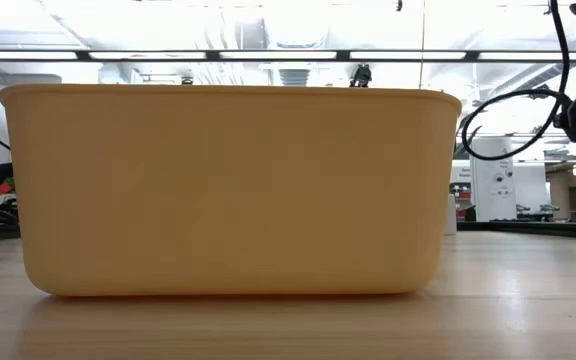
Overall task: Pick and place medicine bottles into bin by pill shape (circle, oval)
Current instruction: Put the yellow capsule bottle into the red bin
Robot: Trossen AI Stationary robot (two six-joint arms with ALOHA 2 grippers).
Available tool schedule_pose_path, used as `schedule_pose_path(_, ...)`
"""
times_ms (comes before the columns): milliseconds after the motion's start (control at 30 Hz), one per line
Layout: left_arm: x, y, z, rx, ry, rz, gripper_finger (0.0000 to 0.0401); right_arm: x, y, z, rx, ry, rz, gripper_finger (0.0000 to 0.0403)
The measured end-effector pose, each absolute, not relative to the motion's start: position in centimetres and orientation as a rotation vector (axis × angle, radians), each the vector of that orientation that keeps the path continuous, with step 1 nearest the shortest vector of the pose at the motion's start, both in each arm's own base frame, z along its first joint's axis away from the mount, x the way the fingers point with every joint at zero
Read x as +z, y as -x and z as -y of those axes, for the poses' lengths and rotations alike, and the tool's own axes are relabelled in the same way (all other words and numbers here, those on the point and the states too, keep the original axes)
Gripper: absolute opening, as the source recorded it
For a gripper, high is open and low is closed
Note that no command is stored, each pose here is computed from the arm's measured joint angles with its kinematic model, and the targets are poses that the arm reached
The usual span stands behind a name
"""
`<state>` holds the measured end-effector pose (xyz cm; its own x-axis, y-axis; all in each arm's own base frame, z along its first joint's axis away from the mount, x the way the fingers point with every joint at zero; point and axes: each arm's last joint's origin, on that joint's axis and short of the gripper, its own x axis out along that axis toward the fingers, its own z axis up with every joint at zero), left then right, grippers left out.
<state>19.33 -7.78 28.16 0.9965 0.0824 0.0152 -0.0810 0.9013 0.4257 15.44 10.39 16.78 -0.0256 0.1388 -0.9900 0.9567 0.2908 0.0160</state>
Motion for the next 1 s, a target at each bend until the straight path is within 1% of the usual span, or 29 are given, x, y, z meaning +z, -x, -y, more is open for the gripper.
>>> schedule_pose_path(133,28.2,-19.3,7.8,0.084,-0.44,-0.003,0.0235,16.7,-15.4,-10.3,-0.928,-1.084,-1.44,0.0181)
schedule_pose_path(367,28.2,-19.3,7.8,0.084,-0.44,-0.003,0.0235,16.9,-15.5,-10.4,-0.924,-1.094,-1.435,0.0117)
schedule_pose_path(467,28.2,-19.3,7.8,0.084,-0.44,-0.003,0.0235,17.0,-15.6,-10.5,-0.921,-1.096,-1.434,0.0098)
schedule_pose_path(567,28.2,-19.3,7.8,0.084,-0.44,-0.003,0.0235,17.2,-15.7,-10.6,-0.912,-1.1,-1.431,0.0094)
schedule_pose_path(700,28.2,-19.3,7.8,0.084,-0.438,-0.003,0.0235,18.2,-16.3,-10.9,-0.869,-1.106,-1.41,0.0108)
schedule_pose_path(800,28.2,-19.3,7.8,0.086,-0.418,-0.002,0.0235,19.5,-17.2,-10.9,-0.837,-1.095,-1.332,0.0113)
schedule_pose_path(1000,28.2,-19.4,7.7,0.087,-0.406,-0.002,0.0235,22.5,-19.8,-9.8,-0.743,-1.036,-1.149,0.01)
